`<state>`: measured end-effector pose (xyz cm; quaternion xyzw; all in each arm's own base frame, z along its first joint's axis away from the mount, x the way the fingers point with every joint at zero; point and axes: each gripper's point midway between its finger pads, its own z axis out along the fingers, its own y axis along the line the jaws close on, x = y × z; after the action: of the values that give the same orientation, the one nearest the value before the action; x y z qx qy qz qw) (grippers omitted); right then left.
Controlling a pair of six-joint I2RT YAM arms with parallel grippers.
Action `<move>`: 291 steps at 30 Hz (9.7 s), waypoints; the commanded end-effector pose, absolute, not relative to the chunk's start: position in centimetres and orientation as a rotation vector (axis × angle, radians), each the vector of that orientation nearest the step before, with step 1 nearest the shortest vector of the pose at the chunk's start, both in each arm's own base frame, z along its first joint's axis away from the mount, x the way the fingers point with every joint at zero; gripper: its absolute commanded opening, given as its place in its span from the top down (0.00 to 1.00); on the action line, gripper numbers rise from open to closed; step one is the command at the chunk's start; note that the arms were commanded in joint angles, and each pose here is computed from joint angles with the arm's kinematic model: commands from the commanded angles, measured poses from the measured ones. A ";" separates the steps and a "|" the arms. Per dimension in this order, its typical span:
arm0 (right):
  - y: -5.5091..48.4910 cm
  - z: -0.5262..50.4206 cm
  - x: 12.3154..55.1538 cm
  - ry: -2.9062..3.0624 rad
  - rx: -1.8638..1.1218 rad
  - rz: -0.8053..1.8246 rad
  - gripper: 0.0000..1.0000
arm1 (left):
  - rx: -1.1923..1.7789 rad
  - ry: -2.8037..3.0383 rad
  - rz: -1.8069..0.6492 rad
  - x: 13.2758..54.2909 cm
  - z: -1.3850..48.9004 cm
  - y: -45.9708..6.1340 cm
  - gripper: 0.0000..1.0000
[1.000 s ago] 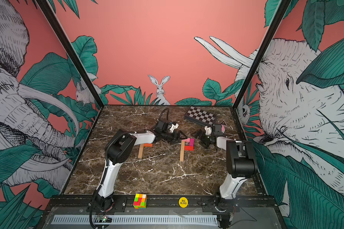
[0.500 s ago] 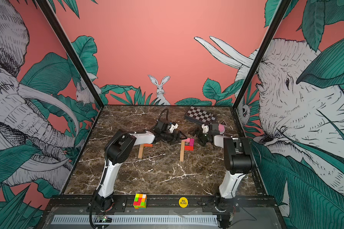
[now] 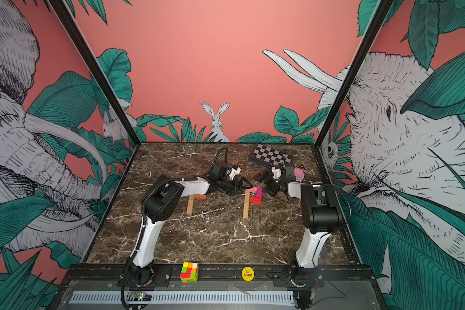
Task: Assemble the letter p with building blocks
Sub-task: Adjust the building block at the center of the board.
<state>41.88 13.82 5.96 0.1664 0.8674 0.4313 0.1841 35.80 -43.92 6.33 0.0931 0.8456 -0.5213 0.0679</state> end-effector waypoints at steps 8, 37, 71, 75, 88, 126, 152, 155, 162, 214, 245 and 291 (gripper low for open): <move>14.0 5.1 42.0 2.467 0.484 1.211 0.04 | 0.236 2.583 -1.553 35.7 5.7 -43.4 0.07; 10.5 8.2 28.9 2.566 0.443 0.696 0.68 | 0.490 2.415 -1.377 31.4 14.0 -36.1 0.05; 15.6 2.0 32.9 2.666 0.435 0.611 0.96 | 0.524 2.449 -1.368 29.9 12.1 -35.3 0.05; 15.7 1.8 32.8 2.673 0.441 0.615 0.96 | 0.522 2.452 -1.366 29.9 12.0 -35.2 0.05; 14.9 6.5 30.6 2.610 0.422 0.647 0.95 | 0.567 2.429 -1.327 30.0 13.0 -35.0 0.06; 10.3 4.6 43.9 2.690 0.438 0.355 0.43 | 0.478 2.136 -0.924 31.3 22.0 -28.2 0.00; 11.0 1.5 41.3 2.819 0.359 0.236 0.52 | 0.467 2.202 -0.977 31.4 19.3 -29.1 0.00; 11.0 1.4 41.2 2.824 0.364 0.244 0.52 | 0.466 2.207 -0.978 31.4 18.9 -29.2 0.00; 11.3 1.4 41.0 2.827 0.364 0.253 0.52 | 0.464 2.219 -0.971 31.3 18.4 -29.0 0.00; 10.8 6.2 42.5 2.707 0.353 0.255 0.50 | 0.416 2.305 -1.004 31.5 15.1 -29.1 0.00; 13.2 3.0 31.7 2.776 0.356 0.406 0.83 | 0.397 2.352 -1.072 31.0 13.0 -29.7 0.01; 17.0 3.4 38.5 2.768 0.291 0.402 1.00 | 0.409 2.342 -1.043 30.2 13.1 -28.9 0.01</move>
<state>38.56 17.12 3.57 0.1089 0.9683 0.1510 0.1664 30.44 -29.28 12.41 0.1478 0.8724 -0.3871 0.2592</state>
